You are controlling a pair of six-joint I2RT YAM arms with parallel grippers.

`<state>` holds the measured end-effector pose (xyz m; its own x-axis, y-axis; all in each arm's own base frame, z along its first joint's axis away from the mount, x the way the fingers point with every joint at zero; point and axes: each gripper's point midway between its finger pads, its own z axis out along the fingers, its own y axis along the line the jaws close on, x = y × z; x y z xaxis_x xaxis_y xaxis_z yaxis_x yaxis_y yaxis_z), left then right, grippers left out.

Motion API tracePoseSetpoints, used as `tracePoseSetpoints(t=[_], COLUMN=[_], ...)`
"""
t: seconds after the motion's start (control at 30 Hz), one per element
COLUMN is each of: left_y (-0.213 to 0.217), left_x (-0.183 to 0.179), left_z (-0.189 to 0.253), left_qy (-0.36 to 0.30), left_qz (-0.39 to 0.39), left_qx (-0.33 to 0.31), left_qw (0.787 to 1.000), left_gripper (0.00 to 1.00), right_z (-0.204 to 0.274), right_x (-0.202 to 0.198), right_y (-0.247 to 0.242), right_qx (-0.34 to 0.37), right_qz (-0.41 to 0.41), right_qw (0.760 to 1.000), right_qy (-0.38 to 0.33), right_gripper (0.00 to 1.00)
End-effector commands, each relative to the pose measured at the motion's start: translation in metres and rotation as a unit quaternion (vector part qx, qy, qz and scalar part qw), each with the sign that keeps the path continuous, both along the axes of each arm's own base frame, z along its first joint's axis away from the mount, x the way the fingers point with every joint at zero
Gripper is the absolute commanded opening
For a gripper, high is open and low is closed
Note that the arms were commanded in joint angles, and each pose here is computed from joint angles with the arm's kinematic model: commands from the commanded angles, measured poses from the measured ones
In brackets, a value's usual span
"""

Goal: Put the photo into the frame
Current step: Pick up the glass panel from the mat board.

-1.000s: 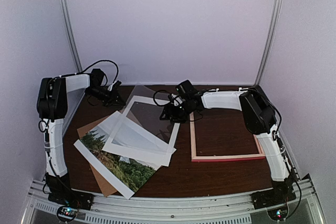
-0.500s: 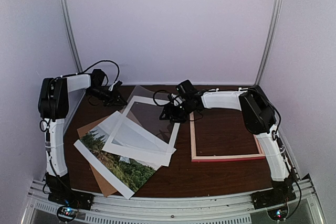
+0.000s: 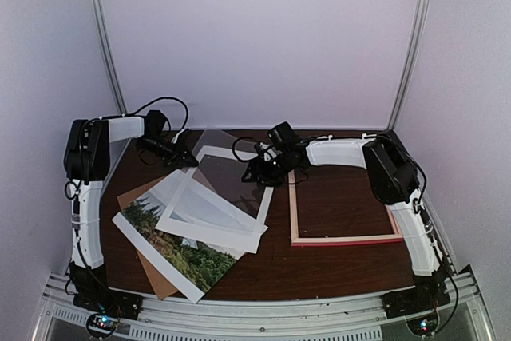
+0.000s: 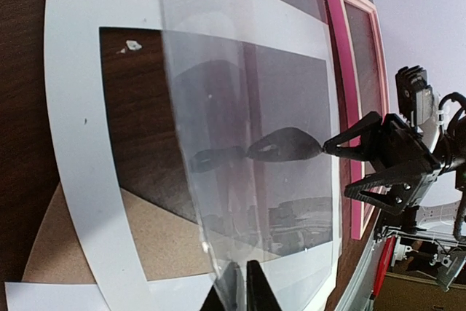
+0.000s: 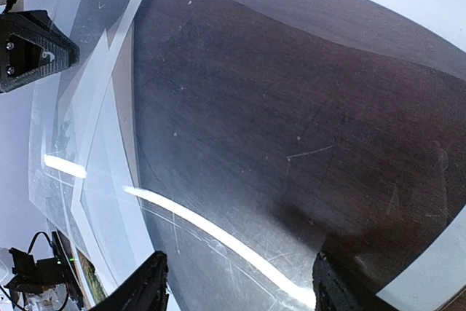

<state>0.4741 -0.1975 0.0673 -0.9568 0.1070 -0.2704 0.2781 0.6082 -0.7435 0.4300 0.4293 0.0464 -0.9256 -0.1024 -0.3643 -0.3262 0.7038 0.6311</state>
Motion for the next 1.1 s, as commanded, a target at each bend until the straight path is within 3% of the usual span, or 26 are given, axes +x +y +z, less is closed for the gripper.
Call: tracePoseSetpoints(t=[0.0, 0.17, 0.37, 0.63, 0.83, 1.07], left_y=[-0.005, -0.002, 0.000, -0.015, -0.040, -0.053], left_x=[0.004, 0.004, 0.006, -0.018, -0.045, -0.073], left_z=[0.010, 0.028, 0.065, 0.119, 0.169, 0.230], left_qy=[-0.008, -0.022, -0.060, -0.101, -0.144, -0.195], left_qz=[-0.005, 0.003, 0.033, 0.051, 0.039, 0.038], left_qx=[-0.003, 0.007, -0.003, -0.032, -0.038, -0.058], left_qw=[1.000, 1.000, 0.998, 0.993, 0.988, 0.978], left_gripper=[0.07, 0.00, 0.00, 0.00, 0.00, 0.00], right_z=[-0.043, -0.026, 0.027, 0.087, 0.104, 0.093], right_x=[-0.012, -0.010, -0.003, 0.004, 0.013, 0.013], right_y=[-0.013, -0.017, -0.034, -0.092, -0.189, -0.334], right_qx=[-0.037, -0.031, -0.031, -0.049, -0.138, -0.262], right_qz=[-0.001, 0.005, 0.006, -0.030, -0.100, -0.214], right_qw=[0.998, 0.999, 0.999, 0.996, 0.981, 0.938], right_qy=[0.046, 0.032, -0.018, -0.068, -0.092, -0.072], right_gripper=[0.68, 0.69, 0.73, 0.75, 0.77, 0.78])
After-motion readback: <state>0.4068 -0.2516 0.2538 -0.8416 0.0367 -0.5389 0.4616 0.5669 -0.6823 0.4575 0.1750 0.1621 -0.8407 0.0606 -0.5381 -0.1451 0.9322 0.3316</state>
